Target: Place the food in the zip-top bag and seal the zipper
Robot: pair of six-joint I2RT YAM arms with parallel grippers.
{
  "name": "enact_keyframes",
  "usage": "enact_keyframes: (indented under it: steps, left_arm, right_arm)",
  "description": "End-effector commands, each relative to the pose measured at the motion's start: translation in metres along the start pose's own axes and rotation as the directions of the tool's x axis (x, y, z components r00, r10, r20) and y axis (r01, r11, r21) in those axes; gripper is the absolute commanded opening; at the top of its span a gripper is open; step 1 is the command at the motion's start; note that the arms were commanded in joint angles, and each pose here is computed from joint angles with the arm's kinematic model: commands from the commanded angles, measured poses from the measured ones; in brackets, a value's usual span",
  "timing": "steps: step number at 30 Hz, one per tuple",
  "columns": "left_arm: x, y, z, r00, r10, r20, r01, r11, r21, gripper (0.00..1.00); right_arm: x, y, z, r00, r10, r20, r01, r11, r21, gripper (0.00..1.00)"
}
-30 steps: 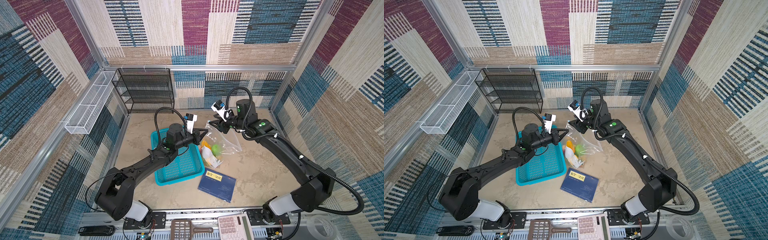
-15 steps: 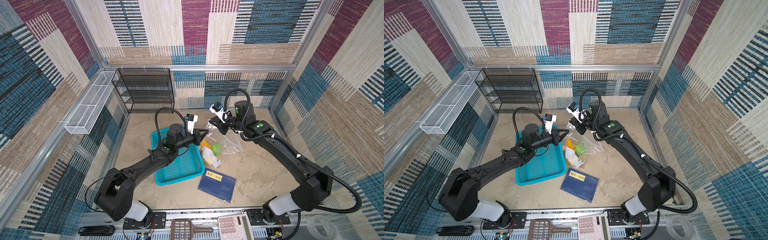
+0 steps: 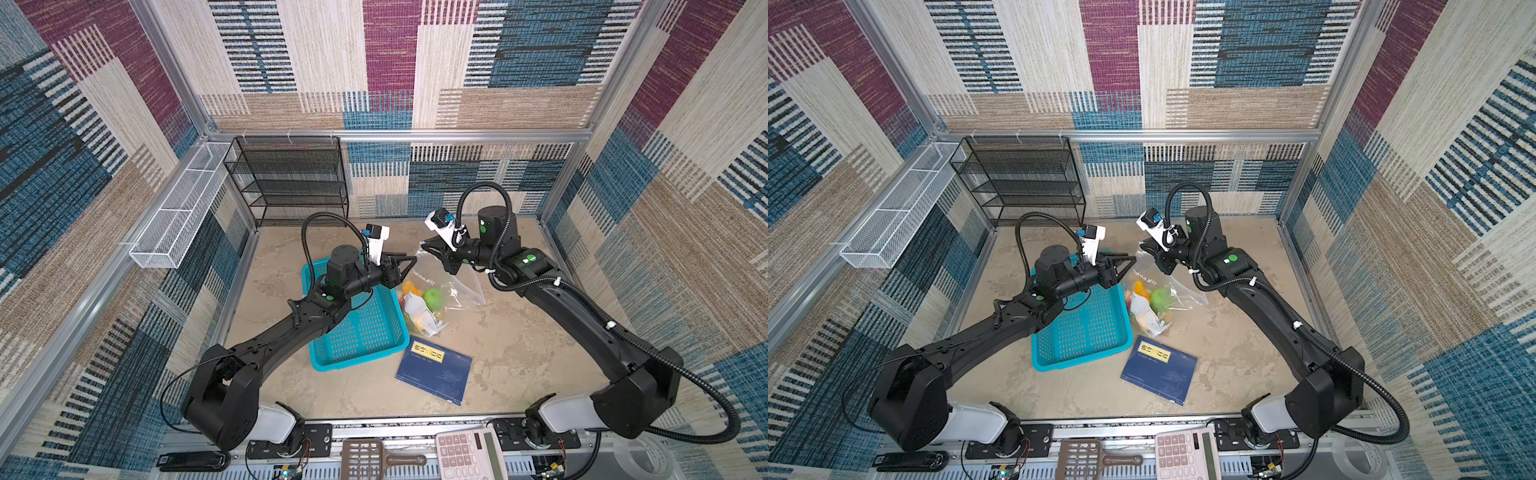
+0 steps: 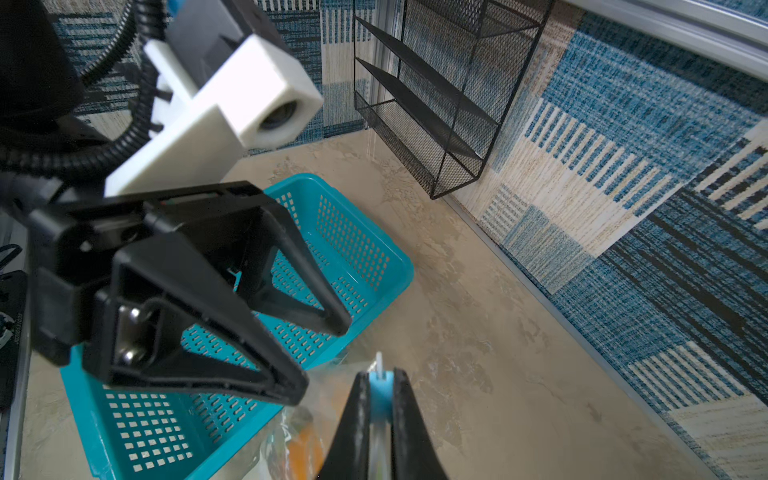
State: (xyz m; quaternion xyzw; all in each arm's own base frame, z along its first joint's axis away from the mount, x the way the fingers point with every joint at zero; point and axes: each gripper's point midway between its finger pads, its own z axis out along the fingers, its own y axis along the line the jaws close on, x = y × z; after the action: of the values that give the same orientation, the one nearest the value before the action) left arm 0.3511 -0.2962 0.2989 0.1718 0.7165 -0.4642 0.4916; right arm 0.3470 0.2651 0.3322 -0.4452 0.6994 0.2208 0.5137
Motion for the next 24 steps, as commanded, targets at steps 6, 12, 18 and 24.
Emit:
enact_keyframes:
  steps: [6, 12, 18, 24]
  left_arm:
    - [-0.033, -0.028, 0.000, 0.993, 0.098, 0.062, -0.108, 0.976, 0.190, 0.43]
    - [-0.039, -0.051, 0.008, 0.995, 0.077, 0.070, -0.097, 0.927, 0.363, 0.36]
    - [-0.037, -0.050, 0.012, 0.997, 0.047, 0.064, -0.069, 0.919, 0.389, 0.28]
    - [-0.034, -0.047, 0.016, 0.998, 0.042, 0.049, -0.058, 0.921, 0.384, 0.26]
  right_arm:
    - [-0.012, 0.009, -0.006, 0.997, -0.025, 0.067, 0.027, 0.999, -0.035, 0.00]
    - [-0.011, 0.010, -0.006, 0.997, -0.026, 0.067, 0.029, 0.999, -0.040, 0.00]
    - [-0.010, 0.010, -0.006, 0.997, -0.028, 0.067, 0.031, 0.999, -0.036, 0.00]
    - [-0.010, 0.011, -0.006, 0.997, -0.029, 0.072, 0.032, 0.998, -0.045, 0.00]
